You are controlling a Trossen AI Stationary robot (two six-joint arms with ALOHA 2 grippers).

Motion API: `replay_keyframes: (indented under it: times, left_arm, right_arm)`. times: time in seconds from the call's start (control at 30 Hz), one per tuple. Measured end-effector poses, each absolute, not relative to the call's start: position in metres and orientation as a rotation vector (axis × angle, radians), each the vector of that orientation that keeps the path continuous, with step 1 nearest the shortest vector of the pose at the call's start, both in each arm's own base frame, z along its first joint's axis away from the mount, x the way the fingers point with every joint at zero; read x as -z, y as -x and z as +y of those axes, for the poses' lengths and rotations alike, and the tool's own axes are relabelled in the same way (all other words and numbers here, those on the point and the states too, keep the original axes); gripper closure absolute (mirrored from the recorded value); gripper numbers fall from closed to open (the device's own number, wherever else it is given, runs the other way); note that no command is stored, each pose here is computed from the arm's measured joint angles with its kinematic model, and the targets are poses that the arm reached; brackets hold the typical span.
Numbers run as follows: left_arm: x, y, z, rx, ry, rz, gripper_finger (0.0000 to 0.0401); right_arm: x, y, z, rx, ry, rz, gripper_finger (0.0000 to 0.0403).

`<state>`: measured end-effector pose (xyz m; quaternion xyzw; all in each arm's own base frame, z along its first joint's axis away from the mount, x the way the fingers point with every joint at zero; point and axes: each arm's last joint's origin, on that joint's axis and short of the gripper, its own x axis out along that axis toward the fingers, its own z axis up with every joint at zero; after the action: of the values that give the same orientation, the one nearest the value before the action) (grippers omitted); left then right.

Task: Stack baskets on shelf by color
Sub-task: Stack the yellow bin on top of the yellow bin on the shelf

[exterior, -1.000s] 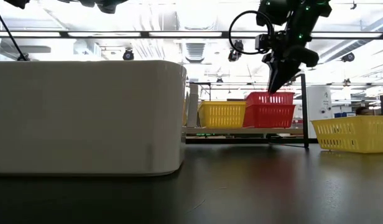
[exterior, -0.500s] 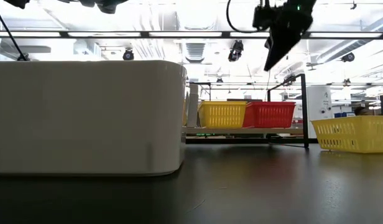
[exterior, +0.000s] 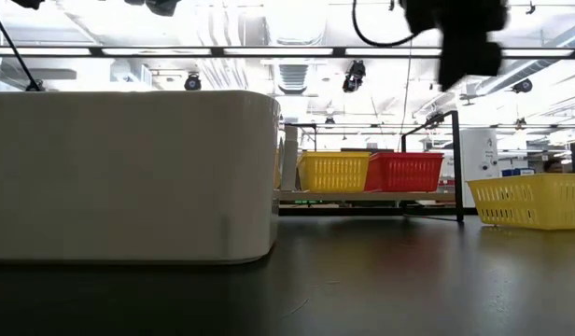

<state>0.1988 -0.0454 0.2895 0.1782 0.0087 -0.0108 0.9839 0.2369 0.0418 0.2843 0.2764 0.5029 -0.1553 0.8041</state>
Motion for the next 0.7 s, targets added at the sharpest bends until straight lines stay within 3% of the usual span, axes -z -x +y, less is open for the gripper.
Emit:
replay_keyframes:
  times: [0.17, 0.37, 0.7]
  left_arm:
    - [-0.292, -0.199, -0.045, 0.018, -0.346, -0.005, 0.0301]
    - [-0.292, -0.2, -0.045, 0.016, -0.349, -0.011, 0.0301]
    - [-0.292, -0.199, -0.045, 0.015, -0.348, -0.012, 0.0301]
  right_arm:
    - [-0.265, -0.223, 0.054, 0.573, -0.788, 1.182, 0.0291]
    - [-0.246, -0.231, 0.058, 0.67, -0.811, 1.253, 0.0245]
    - [-0.211, -0.248, 0.062, 0.8, -0.744, 1.386, 0.0243]
